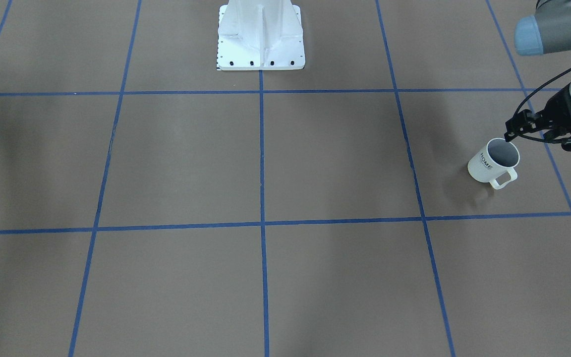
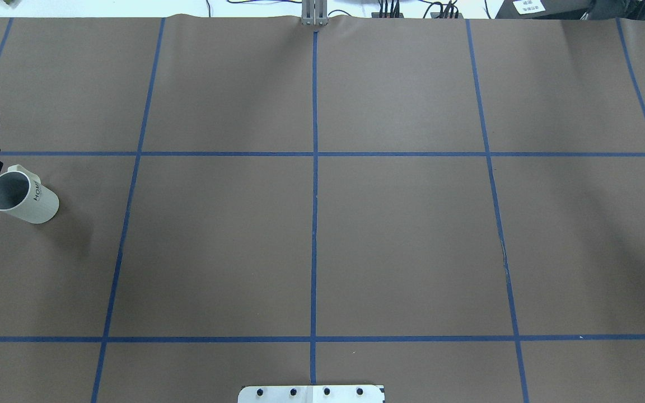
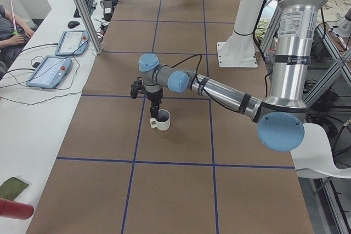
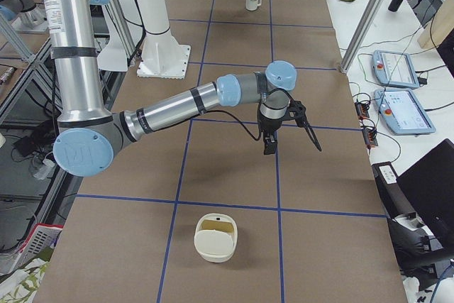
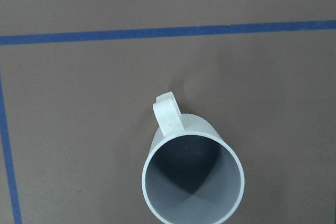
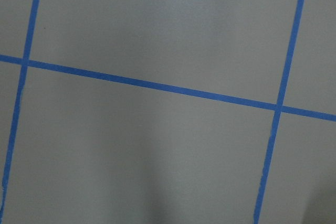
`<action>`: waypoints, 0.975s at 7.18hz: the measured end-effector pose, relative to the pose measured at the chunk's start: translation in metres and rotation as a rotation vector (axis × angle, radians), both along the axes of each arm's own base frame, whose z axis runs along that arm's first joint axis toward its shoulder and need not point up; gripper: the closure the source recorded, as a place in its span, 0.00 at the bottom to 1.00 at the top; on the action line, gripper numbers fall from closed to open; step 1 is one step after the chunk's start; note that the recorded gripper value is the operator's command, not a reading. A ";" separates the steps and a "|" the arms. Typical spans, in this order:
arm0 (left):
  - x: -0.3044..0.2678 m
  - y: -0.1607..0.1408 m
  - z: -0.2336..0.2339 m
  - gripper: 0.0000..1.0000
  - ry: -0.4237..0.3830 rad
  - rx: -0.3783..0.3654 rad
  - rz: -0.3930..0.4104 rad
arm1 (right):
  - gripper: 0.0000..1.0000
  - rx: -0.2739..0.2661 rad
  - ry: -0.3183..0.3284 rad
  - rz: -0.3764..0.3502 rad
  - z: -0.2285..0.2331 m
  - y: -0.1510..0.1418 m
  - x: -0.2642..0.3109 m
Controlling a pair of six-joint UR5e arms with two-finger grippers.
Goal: Left arm hands cup to right arm to dump lemon
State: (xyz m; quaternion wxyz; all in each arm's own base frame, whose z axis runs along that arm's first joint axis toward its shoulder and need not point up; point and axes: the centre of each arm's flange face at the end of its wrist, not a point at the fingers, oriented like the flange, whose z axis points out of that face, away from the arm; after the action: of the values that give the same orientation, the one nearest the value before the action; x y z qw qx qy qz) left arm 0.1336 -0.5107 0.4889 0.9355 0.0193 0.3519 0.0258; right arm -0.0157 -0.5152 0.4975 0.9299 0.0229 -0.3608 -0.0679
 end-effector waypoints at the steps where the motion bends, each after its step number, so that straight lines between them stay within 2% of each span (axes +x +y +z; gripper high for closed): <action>1: -0.020 -0.015 -0.006 0.00 -0.025 0.038 -0.037 | 0.00 -0.005 0.007 0.016 0.004 0.001 0.010; 2: -0.050 -0.031 -0.003 0.00 -0.044 0.077 -0.047 | 0.00 -0.005 0.015 0.025 0.011 0.002 0.020; 4: -0.119 -0.052 0.030 0.00 -0.087 0.163 0.035 | 0.00 -0.006 0.023 0.005 0.040 0.018 0.045; 7: -0.189 -0.048 0.099 0.00 -0.074 0.207 0.149 | 0.00 -0.044 0.021 0.020 0.101 0.068 0.070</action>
State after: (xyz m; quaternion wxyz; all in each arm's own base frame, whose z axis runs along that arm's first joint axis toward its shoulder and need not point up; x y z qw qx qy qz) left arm -0.0554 -0.5592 0.5878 0.9364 0.0883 0.3129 0.1322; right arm 0.0544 -0.4475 0.5980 0.9346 0.0051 -0.3520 -0.0509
